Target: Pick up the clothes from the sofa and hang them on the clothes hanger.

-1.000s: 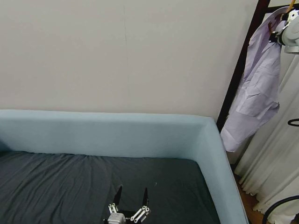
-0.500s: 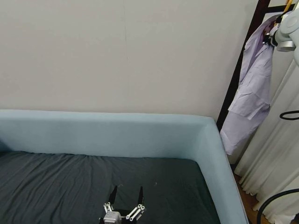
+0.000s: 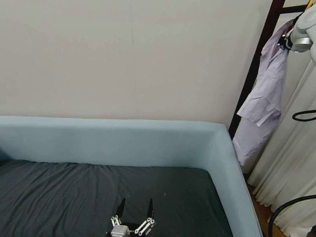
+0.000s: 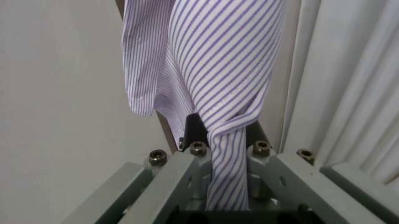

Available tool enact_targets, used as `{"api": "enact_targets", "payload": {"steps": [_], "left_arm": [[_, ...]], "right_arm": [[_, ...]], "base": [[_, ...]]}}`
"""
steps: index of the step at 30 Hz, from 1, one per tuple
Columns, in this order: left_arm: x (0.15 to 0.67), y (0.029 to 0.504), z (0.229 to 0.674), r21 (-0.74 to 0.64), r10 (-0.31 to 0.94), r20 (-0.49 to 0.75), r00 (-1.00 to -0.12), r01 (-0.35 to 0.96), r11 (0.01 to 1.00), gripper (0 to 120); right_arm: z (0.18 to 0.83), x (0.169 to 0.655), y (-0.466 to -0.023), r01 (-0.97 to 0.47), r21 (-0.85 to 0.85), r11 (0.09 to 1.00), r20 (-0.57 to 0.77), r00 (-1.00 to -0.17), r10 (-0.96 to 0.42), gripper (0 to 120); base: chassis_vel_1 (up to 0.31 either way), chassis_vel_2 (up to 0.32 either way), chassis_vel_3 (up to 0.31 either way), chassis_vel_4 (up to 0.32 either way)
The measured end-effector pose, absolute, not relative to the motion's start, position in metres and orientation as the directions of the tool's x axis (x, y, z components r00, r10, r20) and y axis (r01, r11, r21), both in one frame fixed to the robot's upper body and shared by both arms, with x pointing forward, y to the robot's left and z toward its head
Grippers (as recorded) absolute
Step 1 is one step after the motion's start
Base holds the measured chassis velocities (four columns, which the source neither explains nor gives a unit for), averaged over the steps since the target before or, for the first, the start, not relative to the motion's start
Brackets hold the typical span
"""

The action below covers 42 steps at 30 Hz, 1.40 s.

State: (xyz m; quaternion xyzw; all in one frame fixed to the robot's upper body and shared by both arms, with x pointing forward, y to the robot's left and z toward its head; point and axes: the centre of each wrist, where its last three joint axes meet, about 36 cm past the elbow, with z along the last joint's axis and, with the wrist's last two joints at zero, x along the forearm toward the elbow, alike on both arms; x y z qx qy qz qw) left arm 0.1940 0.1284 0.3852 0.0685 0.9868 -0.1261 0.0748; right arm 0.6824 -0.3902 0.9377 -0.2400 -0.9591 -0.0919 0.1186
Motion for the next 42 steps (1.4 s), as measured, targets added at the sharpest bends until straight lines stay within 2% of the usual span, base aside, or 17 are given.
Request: {"api": "enact_targets", "payload": {"steps": [10,12,15,17,18,22,23,27,28,33,34,37,39,42], "left_arm": [[0.191,0.131,0.385,-0.242,0.109,-0.174,-0.979,0.15,0.959,100],[0.191,0.131,0.385,-0.243,0.109,-0.175,-0.979,0.15,0.958,100],[0.194,0.131,0.386,-0.244,0.106,-0.179,-0.978,0.148,0.958,100],[0.197,0.133,0.386,-0.241,0.103,-0.183,-0.978,0.146,0.959,100],[0.197,0.133,0.386,-0.241,0.103,-0.183,-0.978,0.146,0.959,100],[0.198,0.134,0.386,-0.239,0.101,-0.183,-0.978,0.144,0.96,100],[0.198,0.134,0.386,-0.239,0.101,-0.183,-0.978,0.144,0.96,100],[0.197,0.132,0.383,-0.241,0.098,-0.175,-0.98,0.139,0.961,100],[0.197,0.132,0.383,-0.241,0.098,-0.175,-0.98,0.139,0.961,100],[0.196,0.13,0.378,-0.237,0.1,-0.164,-0.981,0.138,0.962,100],[0.196,0.13,0.378,-0.237,0.1,-0.164,-0.981,0.138,0.962,100],[0.195,0.129,0.374,-0.231,0.101,-0.156,-0.983,0.135,0.963,100],[0.197,0.129,0.372,-0.226,0.101,-0.155,-0.983,0.135,0.965,100],[0.199,0.129,0.37,-0.224,0.099,-0.156,-0.983,0.133,0.966,100]], "right_arm": [[0.934,0.685,-0.384,0.467,0.082,0.881,0.256,-0.864,0.434,3],[0.931,0.683,-0.383,0.456,0.067,0.887,0.244,-0.87,0.429,14],[0.928,0.678,-0.384,0.447,0.044,0.893,0.225,-0.876,0.427,20],[0.923,0.671,-0.385,0.43,0.016,0.903,0.201,-0.886,0.418,32],[0.923,0.671,-0.385,0.43,0.016,0.903,0.201,-0.886,0.418,32],[0.919,0.655,-0.382,0.383,0.004,0.924,0.169,-0.911,0.377,50],[0.919,0.655,-0.382,0.383,0.004,0.924,0.169,-0.911,0.377,50],[0.915,0.63,-0.371,0.295,-0.003,0.956,0.123,-0.948,0.293,69],[0.915,0.63,-0.371,0.295,-0.003,0.956,0.123,-0.948,0.293,69],[0.899,0.595,-0.371,0.193,-0.039,0.98,0.037,-0.98,0.194,90],[0.899,0.595,-0.371,0.193,-0.039,0.98,0.037,-0.98,0.194,90],[0.873,0.555,-0.381,0.122,-0.034,0.992,-0.053,-0.991,0.12,99],[0.854,0.532,-0.397,0.103,-0.02,0.994,-0.139,-0.985,0.099,100],[0.83,0.514,-0.41,0.087,-0.046,0.995,-0.187,-0.979,0.077,100]], "base": [[0.0,0.0,0.0,0.0],[0.0,0.0,0.0,0.0],[0.0,0.0,0.0,0.0],[0.0,0.0,0.0,0.0],[0.0,0.0,0.0,0.0],[0.0,0.0,0.0,0.0],[0.0,0.0,0.0,0.0],[0.0,0.0,0.0,0.0],[0.0,0.0,0.0,0.0],[0.0,0.0,0.0,0.0],[0.0,0.0,0.0,0.0],[0.0,0.0,0.0,0.0],[0.0,0.0,0.0,0.0],[0.0,0.0,0.0,0.0]]}}
